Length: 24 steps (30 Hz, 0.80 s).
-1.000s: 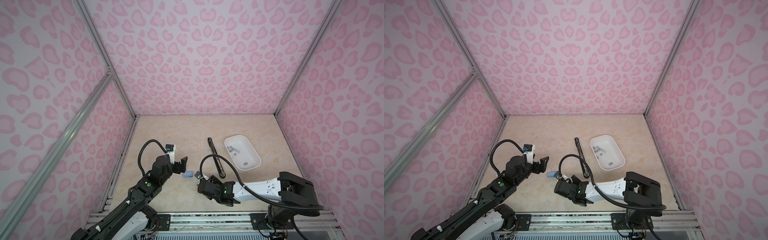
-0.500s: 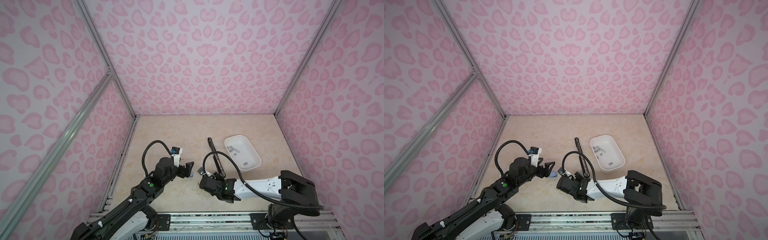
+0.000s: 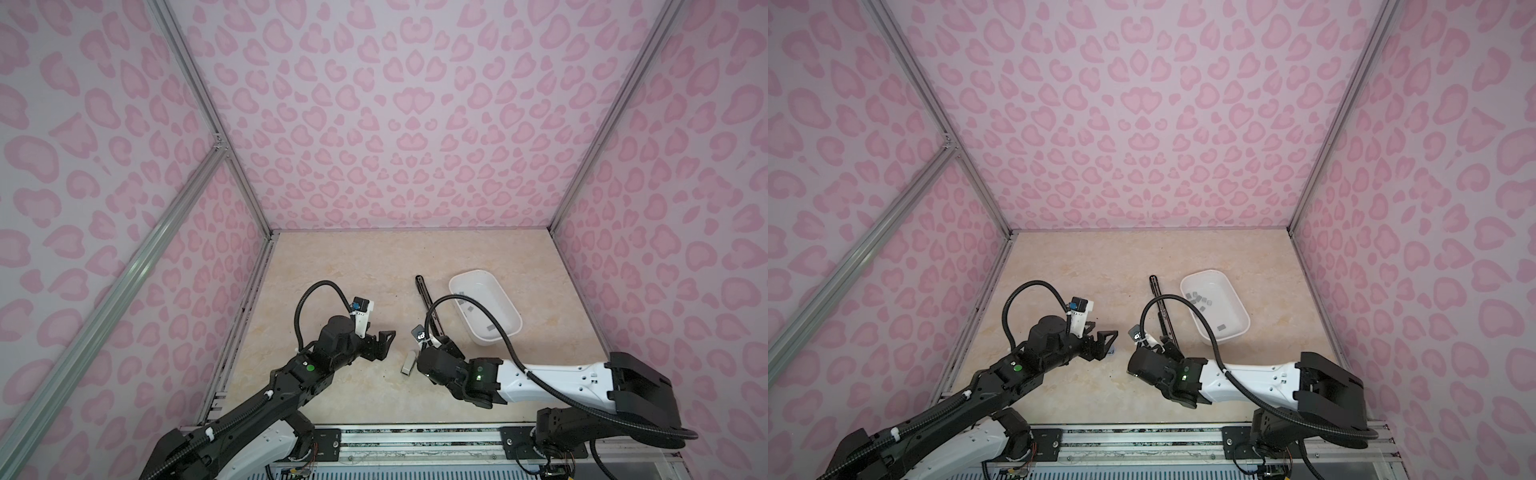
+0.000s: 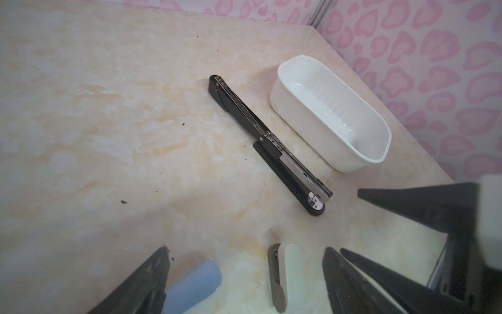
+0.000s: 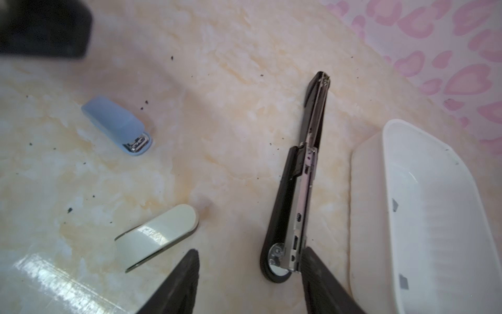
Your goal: Load the staples into the stapler
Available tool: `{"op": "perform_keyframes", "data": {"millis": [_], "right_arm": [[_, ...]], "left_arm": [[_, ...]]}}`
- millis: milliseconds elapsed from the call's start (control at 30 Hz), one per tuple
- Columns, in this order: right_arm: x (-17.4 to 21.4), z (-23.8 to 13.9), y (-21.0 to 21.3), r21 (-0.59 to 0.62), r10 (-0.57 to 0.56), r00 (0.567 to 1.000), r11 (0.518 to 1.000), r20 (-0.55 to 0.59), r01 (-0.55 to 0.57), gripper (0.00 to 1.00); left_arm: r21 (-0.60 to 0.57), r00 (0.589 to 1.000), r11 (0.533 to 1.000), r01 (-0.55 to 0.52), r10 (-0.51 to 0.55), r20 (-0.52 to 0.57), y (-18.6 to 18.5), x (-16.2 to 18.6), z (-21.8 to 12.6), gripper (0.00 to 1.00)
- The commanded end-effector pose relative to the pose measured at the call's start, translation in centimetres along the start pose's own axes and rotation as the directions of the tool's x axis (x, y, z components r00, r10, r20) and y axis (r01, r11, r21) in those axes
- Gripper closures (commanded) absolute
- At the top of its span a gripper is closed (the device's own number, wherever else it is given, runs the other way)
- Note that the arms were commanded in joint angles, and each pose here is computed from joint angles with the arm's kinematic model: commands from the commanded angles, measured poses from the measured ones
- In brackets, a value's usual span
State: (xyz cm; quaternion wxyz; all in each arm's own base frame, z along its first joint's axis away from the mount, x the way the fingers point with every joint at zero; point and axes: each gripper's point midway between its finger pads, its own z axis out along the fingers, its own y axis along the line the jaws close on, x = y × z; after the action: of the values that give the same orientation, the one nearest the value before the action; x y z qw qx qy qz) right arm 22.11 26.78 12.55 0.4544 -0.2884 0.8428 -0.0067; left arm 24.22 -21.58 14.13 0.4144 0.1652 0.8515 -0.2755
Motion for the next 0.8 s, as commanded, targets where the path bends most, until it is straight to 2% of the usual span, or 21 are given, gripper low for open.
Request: {"op": "perform_keyframes", "data": {"millis": [0,67,133,200,267,467,767], "right_arm": [[-3.7,-1.2,-3.7,0.069,0.144,0.983,0.986,0.112,-0.153,0.42],[-5.4,-1.6,-6.5,0.098,0.219,0.96,0.966,0.174,-0.238,0.44],[-5.7,-1.4,-8.6,0.123,0.264,0.939,0.947,0.22,-0.296,0.44],[-4.6,-0.8,-10.2,0.139,0.323,0.912,0.921,0.251,-0.365,0.43],[-3.5,0.0,-11.1,0.079,0.4,0.879,0.898,0.258,-0.432,0.42],[-1.3,-0.6,-13.8,0.157,0.407,0.881,0.879,0.243,-0.449,0.42],[-2.1,-2.6,-14.2,0.107,0.408,0.864,0.885,0.296,-0.454,0.41]], "left_arm": [[-0.029,0.999,0.999,-0.024,0.023,-0.048,-0.5,0.4,1.4,0.14],[-0.054,0.989,0.997,-0.057,0.049,-0.138,-0.8,2.2,2.4,0.2],[-0.087,0.975,0.989,-0.116,0.096,-0.201,-1.0,4.0,2.8,0.21],[-0.098,0.963,0.98,-0.173,0.148,-0.226,-1.5,5.1,2.9,0.21],[-0.09,0.955,0.973,-0.212,0.187,-0.23,-2.4,5.3,3.2,0.2],[-0.093,0.908,0.947,-0.306,0.261,-0.327,-4.5,6.6,5.7,0.23],[-0.137,0.877,0.928,-0.348,0.27,-0.398,-4.0,7.7,6.9,0.25]]}}
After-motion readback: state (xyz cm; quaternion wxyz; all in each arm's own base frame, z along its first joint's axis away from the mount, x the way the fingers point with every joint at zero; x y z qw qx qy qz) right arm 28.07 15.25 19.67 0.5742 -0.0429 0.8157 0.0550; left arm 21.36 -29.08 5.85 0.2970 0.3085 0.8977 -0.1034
